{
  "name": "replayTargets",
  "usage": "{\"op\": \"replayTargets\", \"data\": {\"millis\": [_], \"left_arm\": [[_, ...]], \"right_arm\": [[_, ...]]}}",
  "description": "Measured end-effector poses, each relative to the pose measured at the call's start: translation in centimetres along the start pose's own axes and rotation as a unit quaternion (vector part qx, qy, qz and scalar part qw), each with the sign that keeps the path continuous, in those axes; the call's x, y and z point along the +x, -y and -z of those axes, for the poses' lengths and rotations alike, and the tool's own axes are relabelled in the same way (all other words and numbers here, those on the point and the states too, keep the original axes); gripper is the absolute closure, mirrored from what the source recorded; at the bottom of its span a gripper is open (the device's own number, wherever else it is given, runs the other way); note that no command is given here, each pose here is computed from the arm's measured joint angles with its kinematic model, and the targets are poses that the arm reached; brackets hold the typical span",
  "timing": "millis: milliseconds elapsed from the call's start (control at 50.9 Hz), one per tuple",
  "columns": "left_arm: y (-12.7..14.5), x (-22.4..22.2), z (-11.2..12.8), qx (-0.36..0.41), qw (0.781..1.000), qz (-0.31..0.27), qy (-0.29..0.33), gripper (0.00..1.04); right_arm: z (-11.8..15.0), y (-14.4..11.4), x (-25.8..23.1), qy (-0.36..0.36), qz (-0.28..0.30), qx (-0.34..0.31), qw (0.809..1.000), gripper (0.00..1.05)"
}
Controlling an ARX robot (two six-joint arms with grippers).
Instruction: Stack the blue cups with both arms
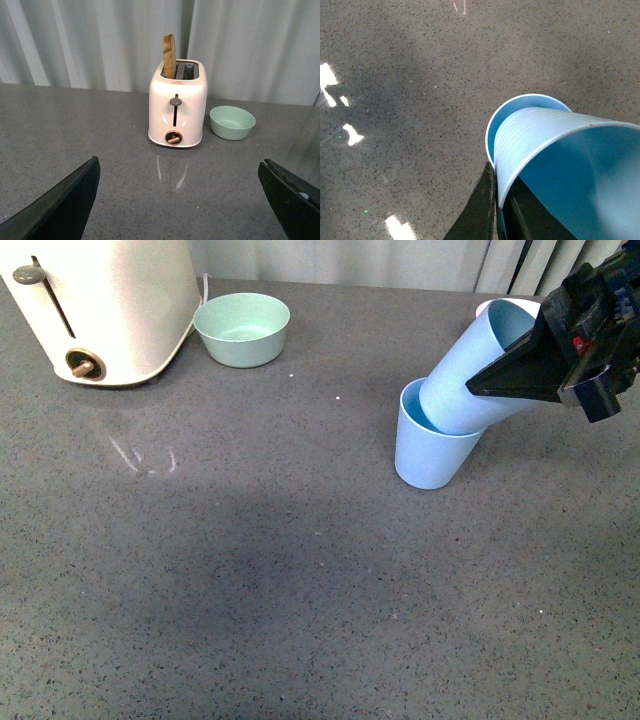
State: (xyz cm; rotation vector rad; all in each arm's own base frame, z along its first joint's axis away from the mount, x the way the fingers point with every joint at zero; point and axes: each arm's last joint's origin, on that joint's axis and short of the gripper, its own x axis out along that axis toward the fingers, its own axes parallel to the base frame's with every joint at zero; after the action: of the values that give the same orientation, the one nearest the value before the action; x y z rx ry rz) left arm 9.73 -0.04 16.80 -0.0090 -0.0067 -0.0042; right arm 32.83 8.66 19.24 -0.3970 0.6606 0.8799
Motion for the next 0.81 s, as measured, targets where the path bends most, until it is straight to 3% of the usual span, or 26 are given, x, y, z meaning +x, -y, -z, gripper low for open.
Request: {"op": "replayTargets", "data": {"millis": [118,236,295,530,648,668,727,805], "left_arm": [[0.0,0.0,0.0,0.000,1.000,0.000,0.000,0.09],[0.0,0.0,0.0,0.000,1.000,0.000,0.000,0.09],[0.0,0.0,0.0,0.000,1.000,0.000,0.000,0.09],[0.0,0.0,0.0,0.000,1.000,0.000,0.000,0.09],[0.0,0.0,0.0,0.000,1.000,0.000,0.000,0.09],[0.0,0.0,0.0,0.000,1.000,0.000,0.000,0.09],[0.0,0.0,0.0,0.000,1.000,0.000,0.000,0.09],[0.0,0.0,0.0,0.000,1.000,0.000,0.000,0.09]], "right_arm": [[-0.3,0.5,0.0,0.018,0.016,0.005,1.000,0.77],[-0.3,1.0,-0.4,0.033,0.028,0.018,0.999,0.64],[-0.4,1.7,-1.3,0.052,0.041,0.036,0.997,0.52],[1.1,2.7,-11.1,0.177,0.108,0.121,0.971,0.07],[1.1,2.6,-11.9,0.187,0.116,0.135,0.966,0.09],[1.2,2.5,-11.5,0.189,0.139,0.137,0.962,0.11],[2.2,1.8,-10.6,0.227,0.296,0.155,0.915,0.24],[4.2,0.0,-10.7,0.282,0.403,0.171,0.854,0.41]]}}
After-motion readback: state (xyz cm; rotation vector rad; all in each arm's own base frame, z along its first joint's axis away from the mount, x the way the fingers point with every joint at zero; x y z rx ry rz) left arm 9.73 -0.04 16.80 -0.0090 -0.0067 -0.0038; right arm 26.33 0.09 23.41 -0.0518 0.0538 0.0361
